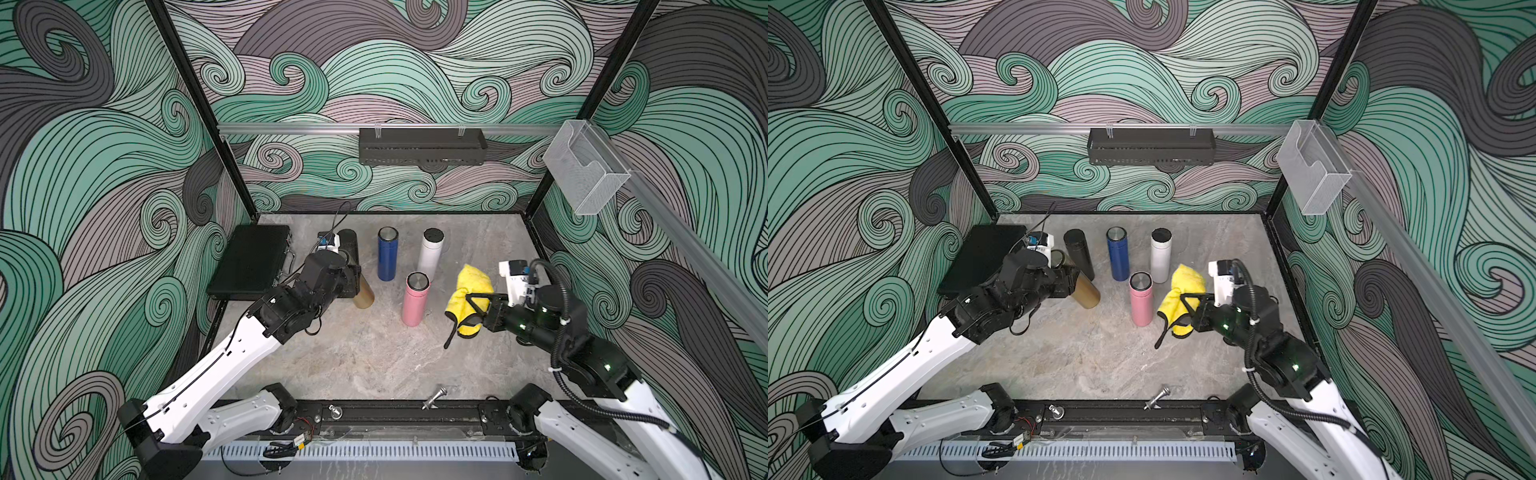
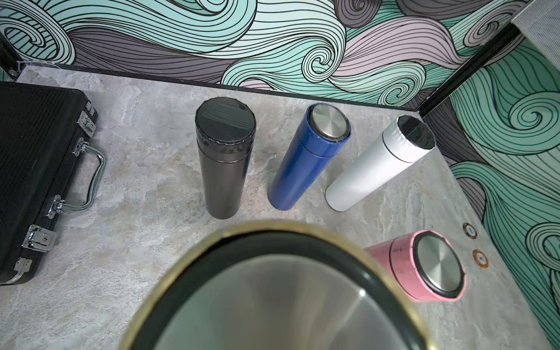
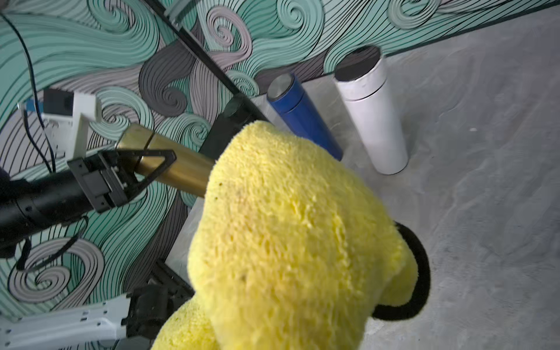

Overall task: Wipe the surface of the thermos
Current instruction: Pick up the thermos from the center of the board, then wipe the dirt from the surface of the thermos.

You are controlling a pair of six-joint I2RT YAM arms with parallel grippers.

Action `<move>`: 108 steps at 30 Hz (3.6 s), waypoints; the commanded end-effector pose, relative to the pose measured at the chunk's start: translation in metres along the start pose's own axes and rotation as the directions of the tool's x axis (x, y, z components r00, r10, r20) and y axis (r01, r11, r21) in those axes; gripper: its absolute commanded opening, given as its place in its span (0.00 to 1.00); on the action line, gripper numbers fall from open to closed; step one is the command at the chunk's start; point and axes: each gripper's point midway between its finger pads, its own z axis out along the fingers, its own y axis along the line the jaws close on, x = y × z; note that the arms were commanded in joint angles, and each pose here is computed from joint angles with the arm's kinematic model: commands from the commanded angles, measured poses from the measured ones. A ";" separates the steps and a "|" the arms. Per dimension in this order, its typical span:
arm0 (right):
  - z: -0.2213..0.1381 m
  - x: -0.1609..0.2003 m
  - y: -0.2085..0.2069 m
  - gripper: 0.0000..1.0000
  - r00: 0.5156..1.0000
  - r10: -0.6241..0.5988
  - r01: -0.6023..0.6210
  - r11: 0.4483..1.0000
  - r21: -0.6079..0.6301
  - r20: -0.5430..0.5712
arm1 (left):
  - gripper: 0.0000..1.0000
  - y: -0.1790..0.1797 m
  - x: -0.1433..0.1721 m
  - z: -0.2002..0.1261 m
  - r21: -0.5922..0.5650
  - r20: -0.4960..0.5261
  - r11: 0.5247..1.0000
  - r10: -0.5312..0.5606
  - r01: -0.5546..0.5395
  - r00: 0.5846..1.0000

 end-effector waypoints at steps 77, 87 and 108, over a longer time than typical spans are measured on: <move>0.194 0.054 0.182 0.00 0.876 -0.468 0.453 0.882 -0.130 -0.118 | 0.00 0.015 -0.056 -0.034 0.135 0.099 0.872 -0.484 0.471 0.869; 0.199 0.049 0.200 0.00 0.890 -0.453 0.441 0.882 -0.165 -0.043 | 0.00 0.014 -0.064 -0.041 0.162 0.123 0.857 -0.510 0.490 0.851; 0.134 0.030 0.168 0.00 0.912 -0.366 0.303 0.905 -0.300 -0.184 | 0.00 0.042 -0.048 -0.066 0.040 0.211 0.997 -0.076 0.069 0.975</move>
